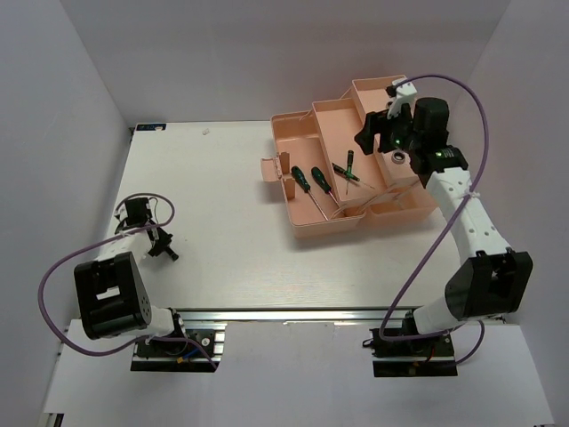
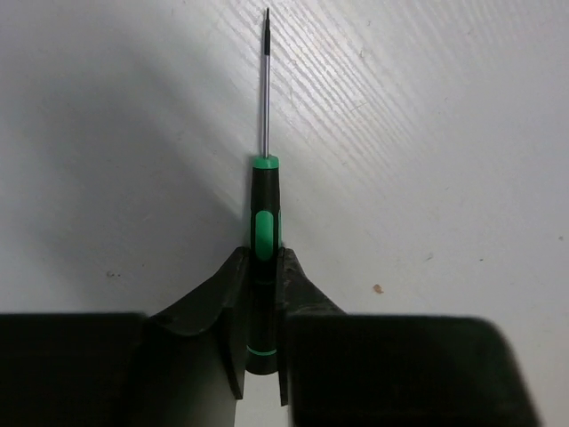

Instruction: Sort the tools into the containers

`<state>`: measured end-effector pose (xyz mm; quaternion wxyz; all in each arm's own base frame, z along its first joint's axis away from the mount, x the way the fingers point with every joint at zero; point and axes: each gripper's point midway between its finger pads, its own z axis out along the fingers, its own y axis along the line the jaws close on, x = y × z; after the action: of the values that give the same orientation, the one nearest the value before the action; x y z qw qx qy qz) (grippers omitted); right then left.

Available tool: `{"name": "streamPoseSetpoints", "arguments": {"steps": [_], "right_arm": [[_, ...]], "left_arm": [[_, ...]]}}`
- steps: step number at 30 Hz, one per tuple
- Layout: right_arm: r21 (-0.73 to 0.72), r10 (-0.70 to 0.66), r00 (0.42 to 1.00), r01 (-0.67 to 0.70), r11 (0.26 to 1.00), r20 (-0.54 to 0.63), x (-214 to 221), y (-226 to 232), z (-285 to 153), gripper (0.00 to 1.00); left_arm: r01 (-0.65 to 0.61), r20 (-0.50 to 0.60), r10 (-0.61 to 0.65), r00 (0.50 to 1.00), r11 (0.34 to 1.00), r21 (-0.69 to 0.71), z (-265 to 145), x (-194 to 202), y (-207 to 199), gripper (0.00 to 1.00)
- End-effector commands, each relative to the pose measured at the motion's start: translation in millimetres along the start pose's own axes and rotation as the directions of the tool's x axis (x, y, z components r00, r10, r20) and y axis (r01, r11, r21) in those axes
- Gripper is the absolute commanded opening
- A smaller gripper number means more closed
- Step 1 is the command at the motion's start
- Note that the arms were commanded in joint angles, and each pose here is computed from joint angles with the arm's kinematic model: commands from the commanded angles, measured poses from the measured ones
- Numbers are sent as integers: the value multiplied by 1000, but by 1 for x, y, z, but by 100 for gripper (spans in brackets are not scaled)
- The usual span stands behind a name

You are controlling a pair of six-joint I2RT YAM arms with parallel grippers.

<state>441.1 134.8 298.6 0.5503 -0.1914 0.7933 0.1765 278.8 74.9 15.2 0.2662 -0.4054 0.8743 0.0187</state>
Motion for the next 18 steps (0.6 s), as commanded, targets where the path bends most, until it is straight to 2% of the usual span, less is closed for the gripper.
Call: {"name": "streamPoseSetpoints", "arguments": {"steps": [1,2,5,7,8,10,11,12,13,14,15,17,18], "right_arm": [[-8,-10,993,11,1000,122,-32,0,-21,79],[-11,-8,992,10,1000,123,-31,0,-23,81],[-17,-7,990,10,1000,140,-33,-6,-34,85],[-14,15,989,-13,1000,149,-33,-14,-42,86],[-12,24,989,-22,1000,149,-31,-20,-45,84],[-13,78,985,-77,997,152,-29,-36,-53,77],[-14,118,981,-117,993,152,-27,-42,-55,57],[-20,131,979,-130,991,154,-25,-49,-59,43],[-21,141,978,-139,990,155,-25,-53,-61,16],[-15,146,977,-146,989,158,-25,-57,-62,8],[0,147,976,-149,989,161,-24,-62,-65,0],[19,136,977,-141,990,162,-23,-68,-67,0],[39,136,977,-144,989,163,-21,-73,-69,0]], "left_arm": [[-5,-85,4,996,1000,-8,6,23,6,21],[-4,-88,5,996,1000,11,5,21,1,13],[6,-75,1,997,996,89,-5,10,-17,2],[19,-84,-4,996,983,183,-16,5,-37,0],[26,-75,-5,997,958,287,-33,-4,-58,0],[16,-51,6,999,910,415,-57,-11,-95,0],[2,-29,13,999,879,477,-73,-15,-113,0],[-52,5,61,998,804,593,-100,-16,-152,0],[-50,6,60,998,767,640,-116,-16,-172,0],[-66,11,79,997,729,681,-127,-15,-190,0],[-122,51,133,990,606,786,-164,-9,-233,0],[-119,47,151,987,508,853,-192,-6,-270,0],[-124,39,196,980,444,887,-198,9,-297,0]]}}
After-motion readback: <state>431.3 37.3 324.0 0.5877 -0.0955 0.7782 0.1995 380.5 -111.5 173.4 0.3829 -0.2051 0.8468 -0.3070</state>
